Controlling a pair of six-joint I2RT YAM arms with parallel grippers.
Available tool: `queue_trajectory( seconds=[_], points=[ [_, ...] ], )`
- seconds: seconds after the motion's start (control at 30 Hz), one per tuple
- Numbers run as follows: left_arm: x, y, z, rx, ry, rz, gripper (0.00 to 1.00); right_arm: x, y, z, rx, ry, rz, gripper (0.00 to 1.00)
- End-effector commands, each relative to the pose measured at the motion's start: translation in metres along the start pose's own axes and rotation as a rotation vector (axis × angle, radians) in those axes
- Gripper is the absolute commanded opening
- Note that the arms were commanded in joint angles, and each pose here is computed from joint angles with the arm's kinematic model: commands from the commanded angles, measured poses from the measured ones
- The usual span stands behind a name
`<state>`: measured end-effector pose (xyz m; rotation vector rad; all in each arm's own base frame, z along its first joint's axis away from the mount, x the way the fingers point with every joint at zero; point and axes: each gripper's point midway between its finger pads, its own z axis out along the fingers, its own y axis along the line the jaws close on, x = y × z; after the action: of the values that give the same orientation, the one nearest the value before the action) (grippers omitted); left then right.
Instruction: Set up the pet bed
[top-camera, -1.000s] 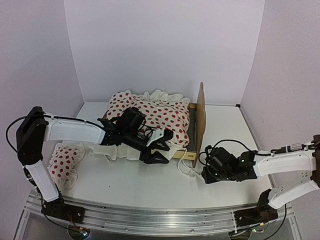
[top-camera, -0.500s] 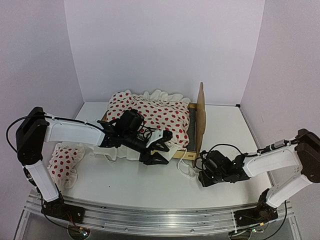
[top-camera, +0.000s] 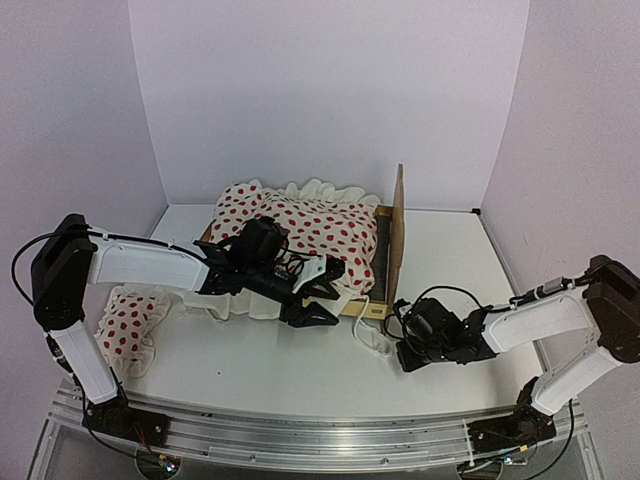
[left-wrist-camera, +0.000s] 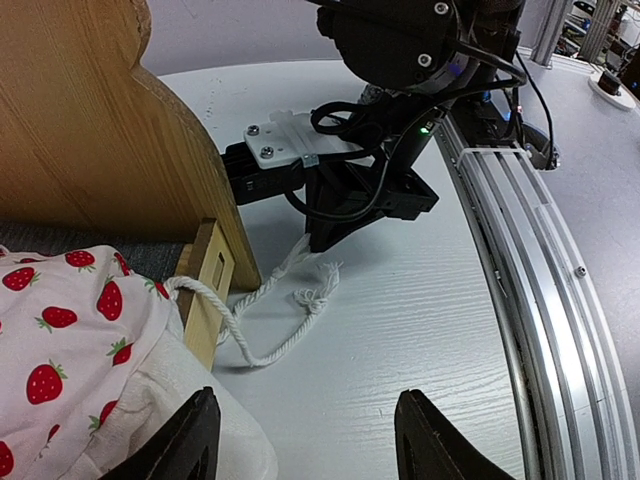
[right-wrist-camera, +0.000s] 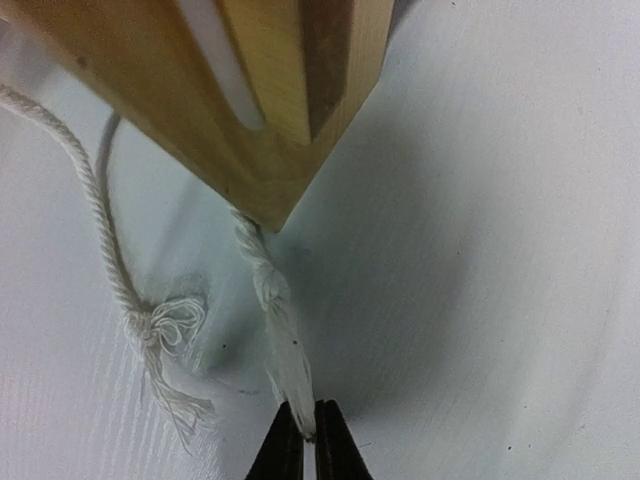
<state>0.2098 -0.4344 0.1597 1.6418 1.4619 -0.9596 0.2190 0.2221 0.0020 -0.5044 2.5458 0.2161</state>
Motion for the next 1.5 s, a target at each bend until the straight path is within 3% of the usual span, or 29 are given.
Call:
queue_trajectory(
  seconds=[0.0,0.37,0.57,0.87,1.03,1.47],
  points=[
    [-0.018,0.0,-0.01,-0.028,-0.045,0.045,0.6,0.011,0.004,-0.004,-0.047,0.034,0.027,0.0],
    [-0.026,-0.006,-0.008,0.021,-0.096,0.112,0.54,0.021,0.043,-0.061,-0.287,0.146,-0.014,0.0],
    [-0.035,-0.026,-0.007,0.127,-0.157,0.19,0.54,-0.004,0.082,-0.094,-0.435,0.067,-0.096,0.0],
    [-0.023,-0.05,0.01,0.225,-0.194,0.294,0.69,-0.061,0.128,-0.119,-0.589,-0.064,-0.142,0.0],
    [-0.017,-0.043,0.021,0.186,-0.198,0.313,0.68,-0.071,0.14,-0.124,-0.628,-0.074,-0.162,0.0],
    [-0.027,-0.039,0.038,0.159,-0.263,0.328,0.44,-0.087,0.142,-0.136,-0.629,-0.132,-0.174,0.0]
  ],
)
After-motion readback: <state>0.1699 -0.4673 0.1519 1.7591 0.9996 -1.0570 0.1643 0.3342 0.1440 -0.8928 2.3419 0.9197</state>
